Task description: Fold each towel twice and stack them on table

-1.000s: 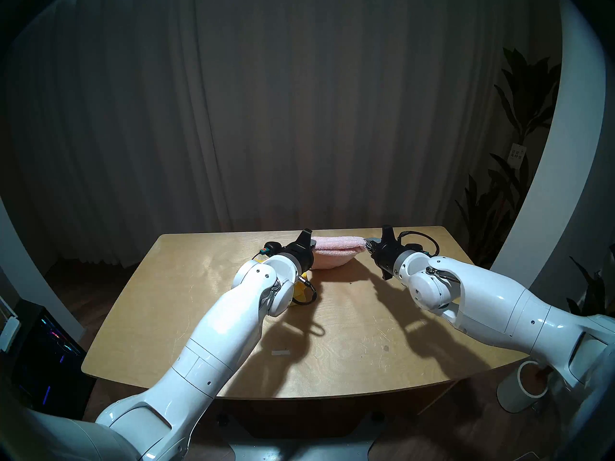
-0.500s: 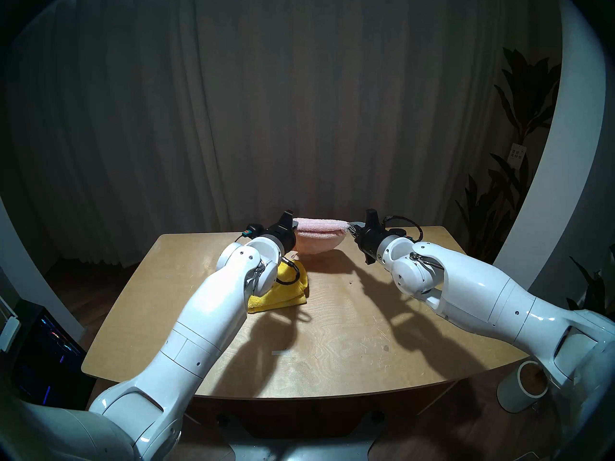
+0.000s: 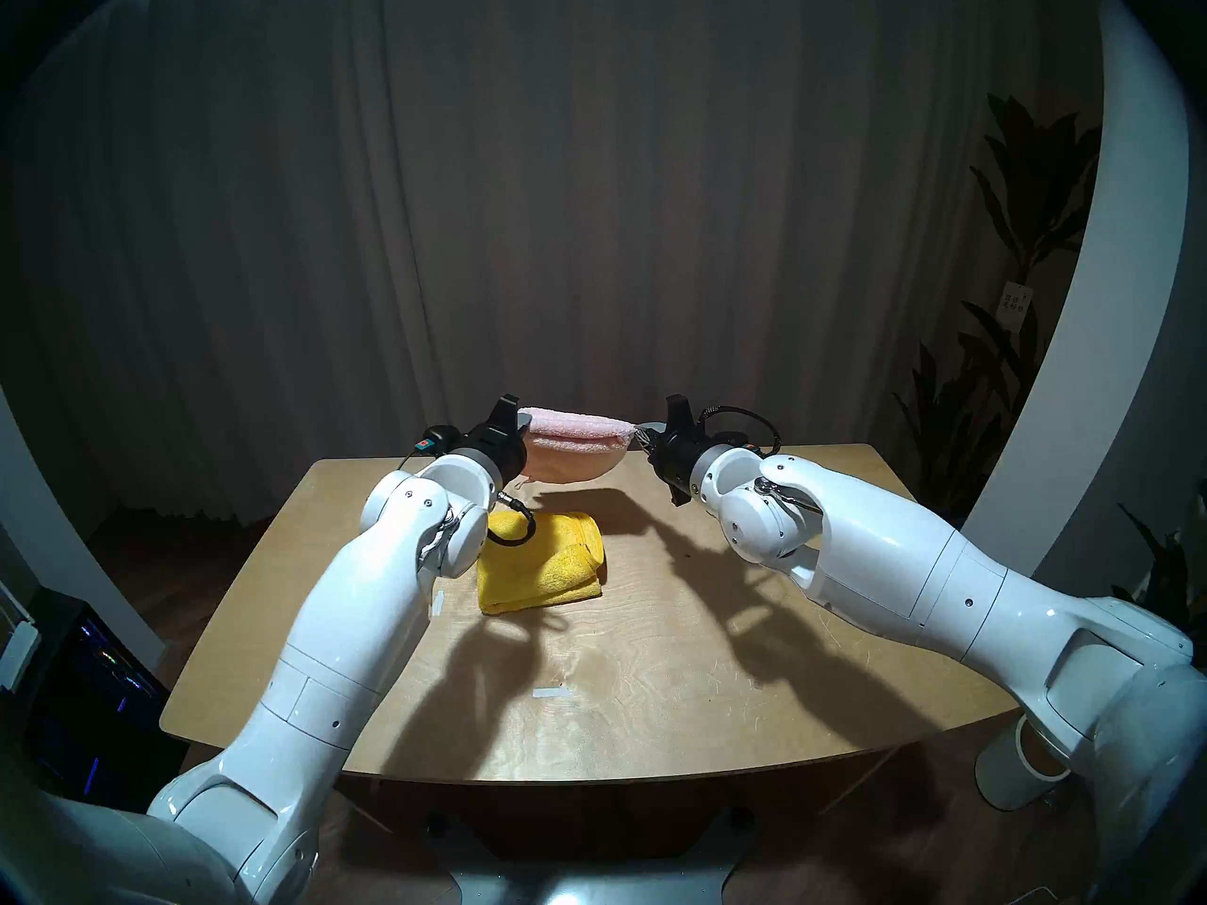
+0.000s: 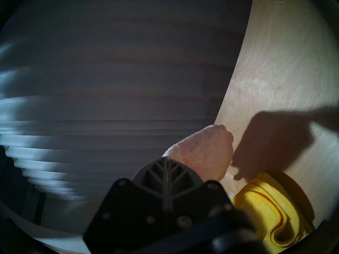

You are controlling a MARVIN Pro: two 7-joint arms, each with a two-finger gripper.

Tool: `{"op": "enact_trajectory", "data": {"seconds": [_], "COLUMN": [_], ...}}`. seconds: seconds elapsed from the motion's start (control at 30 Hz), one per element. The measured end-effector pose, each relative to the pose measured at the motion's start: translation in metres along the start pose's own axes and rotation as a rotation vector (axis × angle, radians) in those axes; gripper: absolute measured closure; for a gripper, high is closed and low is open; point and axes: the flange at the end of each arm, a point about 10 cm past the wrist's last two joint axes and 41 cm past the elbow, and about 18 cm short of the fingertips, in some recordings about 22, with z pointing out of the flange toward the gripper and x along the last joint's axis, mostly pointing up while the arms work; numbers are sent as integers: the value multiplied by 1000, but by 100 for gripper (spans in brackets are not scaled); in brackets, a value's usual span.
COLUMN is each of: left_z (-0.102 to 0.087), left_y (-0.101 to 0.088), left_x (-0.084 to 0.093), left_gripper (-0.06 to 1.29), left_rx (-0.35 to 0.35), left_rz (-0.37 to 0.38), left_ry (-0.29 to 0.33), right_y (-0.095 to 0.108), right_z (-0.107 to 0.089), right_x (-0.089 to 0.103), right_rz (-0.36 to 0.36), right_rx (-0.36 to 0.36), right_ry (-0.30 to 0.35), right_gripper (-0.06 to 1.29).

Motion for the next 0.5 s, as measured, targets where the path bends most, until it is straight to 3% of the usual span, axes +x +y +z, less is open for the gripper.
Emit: {"op": "enact_trajectory", "data": {"seconds": [0.27,0.5], "left_z": [-26,-34], "left_y": [-17,-39], "left_x": [1,19], "left_gripper": [126,126], "left_rx": [37,86], "left_rz": [16,39], "left_ry": [19,73], "right_y": [0,8], "right_z": [-4,-10], "right_x": [-15,-19], "right_rz": [-21,-27], "right_rx": [-8,-18], "right_ry": [-33,-33], "right_gripper": [126,126]}}
